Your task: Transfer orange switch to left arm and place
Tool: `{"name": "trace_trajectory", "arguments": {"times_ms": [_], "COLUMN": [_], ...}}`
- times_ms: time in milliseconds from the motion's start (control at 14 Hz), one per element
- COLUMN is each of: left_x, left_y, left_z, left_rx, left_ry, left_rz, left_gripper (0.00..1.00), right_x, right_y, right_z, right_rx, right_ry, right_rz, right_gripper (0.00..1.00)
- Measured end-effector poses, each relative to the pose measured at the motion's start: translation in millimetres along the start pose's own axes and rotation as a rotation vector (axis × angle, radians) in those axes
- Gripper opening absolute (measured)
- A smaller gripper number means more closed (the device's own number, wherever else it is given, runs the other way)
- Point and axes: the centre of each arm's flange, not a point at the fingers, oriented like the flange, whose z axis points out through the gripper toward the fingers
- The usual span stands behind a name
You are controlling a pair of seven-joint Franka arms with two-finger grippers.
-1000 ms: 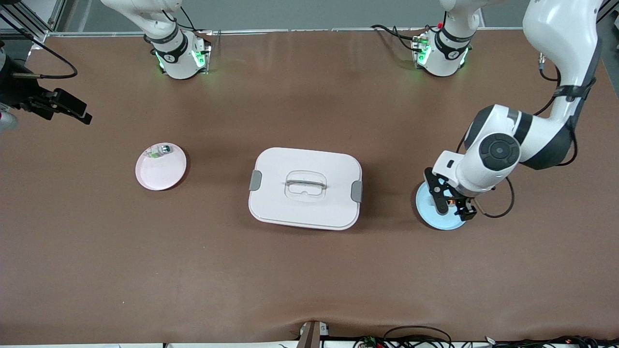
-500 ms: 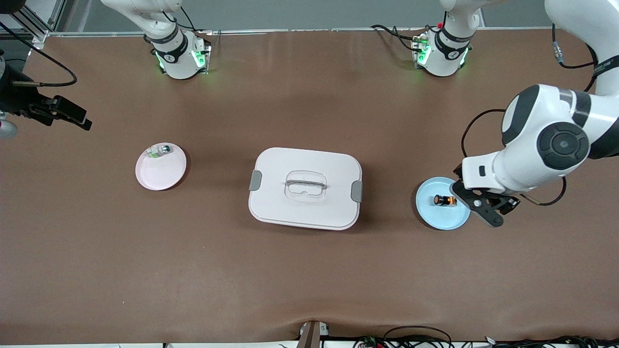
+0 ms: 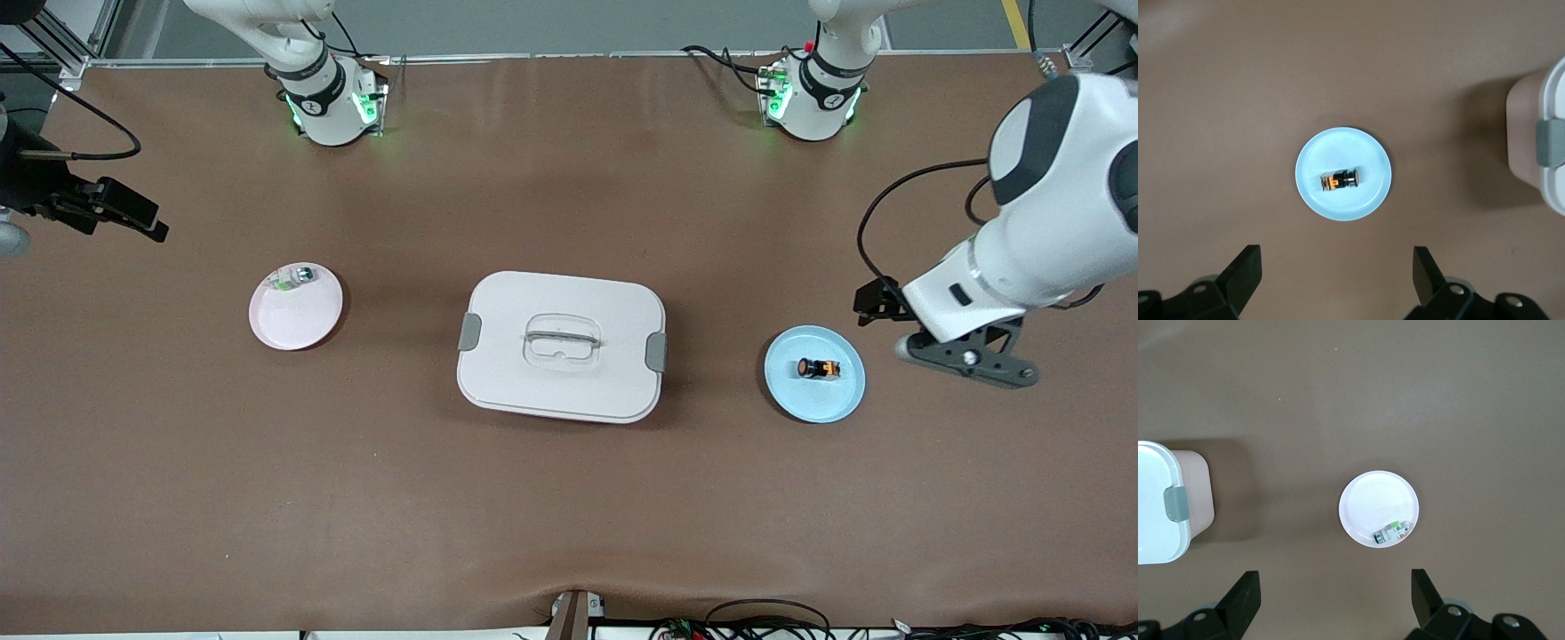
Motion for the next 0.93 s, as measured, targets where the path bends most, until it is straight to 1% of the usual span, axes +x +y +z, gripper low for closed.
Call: {"name": "trace_trajectory", "arguments": {"times_ms": [143,286,429,643,857,929], "left_x": [-12,-23,-28,-30,-31,-33], "left_y": [3,-4,-26,-46,-54,-61], "left_z": [-19,-30,-32,-32,-37,-39], "left_rx": [0.003,-0.003,-0.009,-0.020,-0.026,-0.057], "left_ry": [0.002,-0.012,-0.032,-0.035,-0.028,-0.032], "left_rz": [-0.090,-0.140,-0.179,-0.213,-0.245,-0.263], "left_gripper": [1.00,1.00,1.00,1.00,1.00,1.00], "right_x": [1,2,2,3,6,7], "right_y": [7,9,8,10,22,26], "right_z": [-3,-5,-6,-12,-26,-32], "right_rx": [0.002,0.003,0.004,0.005,0.009,0.010], "right_ry": [0.006,0.011,0.013,0.026,0.059,0.071], "right_rz": [0.012,0.015,0.014,0.019,0.039,0.046], "right_gripper": [1.00,1.00,1.00,1.00,1.00,1.00]}}
